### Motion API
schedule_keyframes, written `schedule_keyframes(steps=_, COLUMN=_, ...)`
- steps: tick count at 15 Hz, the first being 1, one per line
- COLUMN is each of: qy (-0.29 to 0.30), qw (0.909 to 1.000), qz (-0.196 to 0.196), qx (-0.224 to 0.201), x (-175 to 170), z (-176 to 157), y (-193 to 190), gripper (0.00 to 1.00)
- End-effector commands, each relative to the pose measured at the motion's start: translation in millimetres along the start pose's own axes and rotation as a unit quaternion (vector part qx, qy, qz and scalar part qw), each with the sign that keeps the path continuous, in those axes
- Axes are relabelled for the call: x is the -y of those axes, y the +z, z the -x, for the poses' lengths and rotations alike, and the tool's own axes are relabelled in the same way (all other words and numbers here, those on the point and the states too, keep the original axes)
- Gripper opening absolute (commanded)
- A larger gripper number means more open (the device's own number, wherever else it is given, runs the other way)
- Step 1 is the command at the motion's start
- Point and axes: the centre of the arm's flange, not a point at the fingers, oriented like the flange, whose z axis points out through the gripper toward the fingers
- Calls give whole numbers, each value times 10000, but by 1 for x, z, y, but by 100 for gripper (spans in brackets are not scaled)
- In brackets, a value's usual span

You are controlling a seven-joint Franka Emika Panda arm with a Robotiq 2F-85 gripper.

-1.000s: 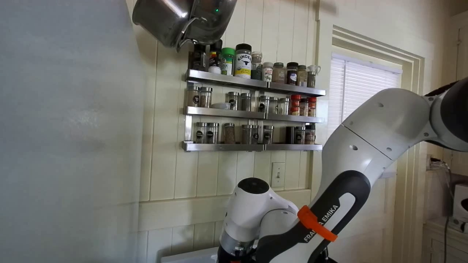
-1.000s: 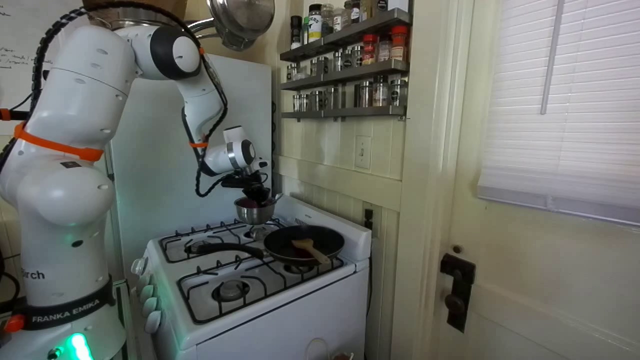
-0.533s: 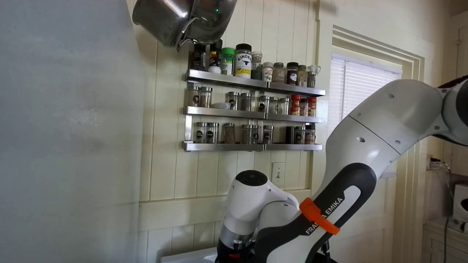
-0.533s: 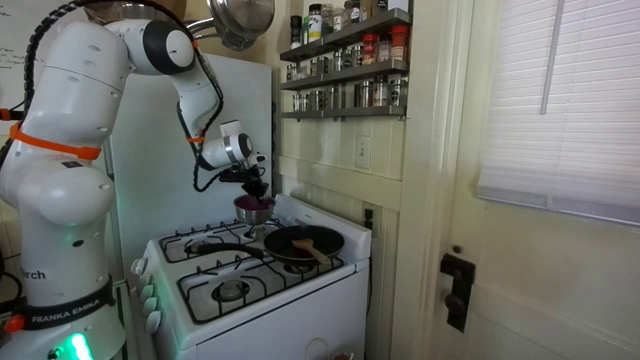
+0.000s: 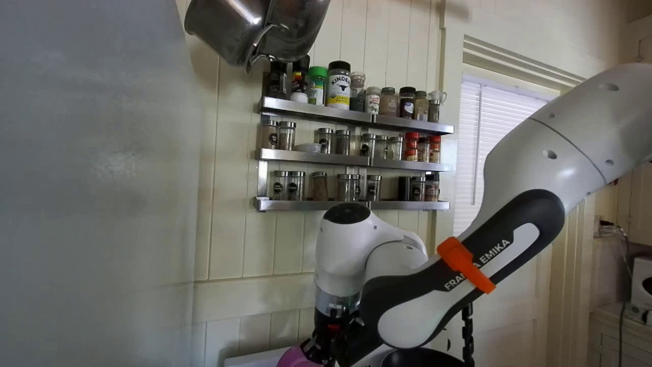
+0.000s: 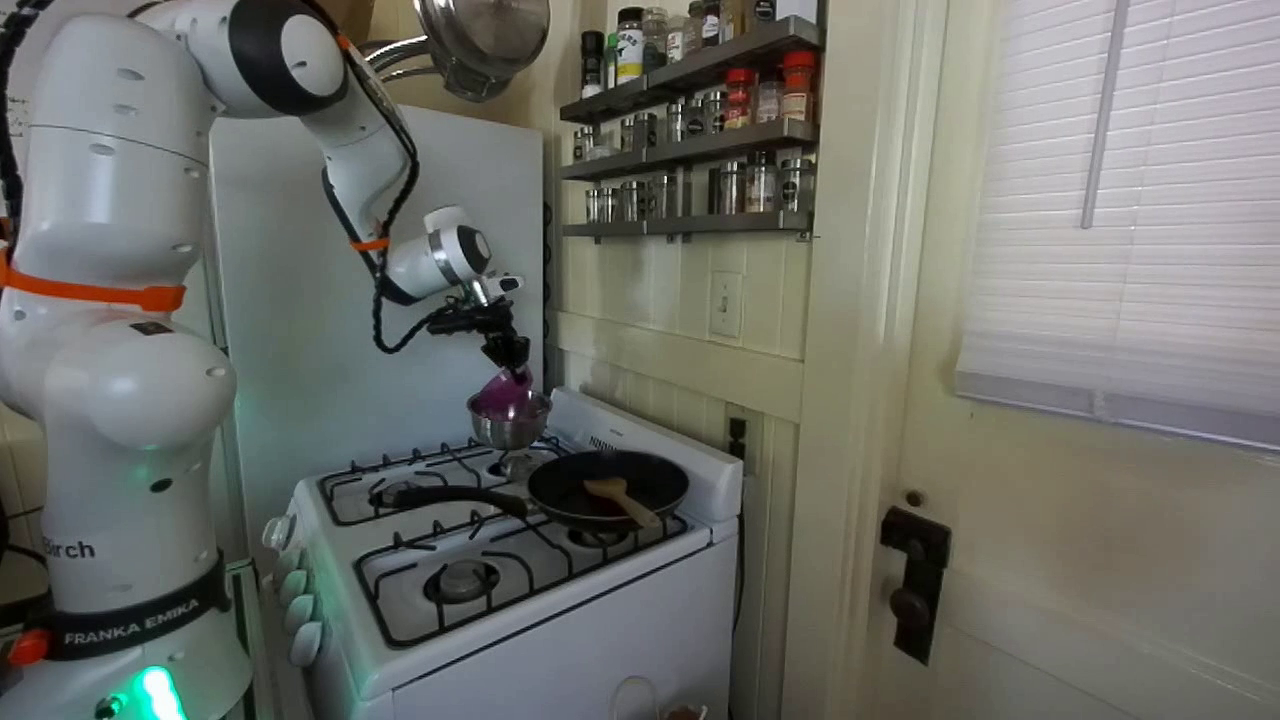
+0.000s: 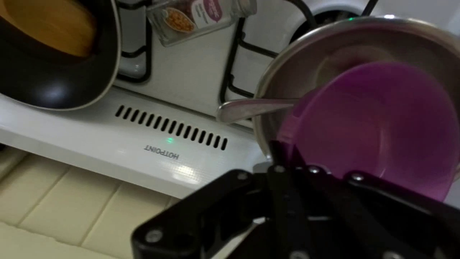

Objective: Move the silver bowl backwards, remove the purple bowl from inside it and place it on the stove top and place the smaller silver bowl inside the bigger silver bowl

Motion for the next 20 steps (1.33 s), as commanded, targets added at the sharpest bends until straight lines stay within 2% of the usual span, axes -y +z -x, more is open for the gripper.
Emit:
schedule_keyframes(steps=1, qy=888, qw=9958, qz=64, qx=224, x=-12, z=33, y=-43, gripper=1)
schedule_keyframes(steps=6, qy=1609, qw=9827, qz=-784, qx=472, x=0, z=86, y=-65, gripper=1)
schedule_keyframes(steps=11, qy=2399, qw=9587, qz=-1307, qx=793, x=21, z=154, y=-55, gripper=1)
schedule_keyframes(steps=15, qy=3145, qw=9281, qz=-1642, qx=1133, x=19, z=198, y=-38, gripper=1)
schedule_keyframes(steps=19, qy=3714, qw=8987, qz=-1841, qx=1432, x=11, z=223, y=-14, gripper=1)
schedule_keyframes(steps=20, qy=3814, qw=8937, qz=-1878, qx=1435, x=11, z=224, y=-11, gripper=1)
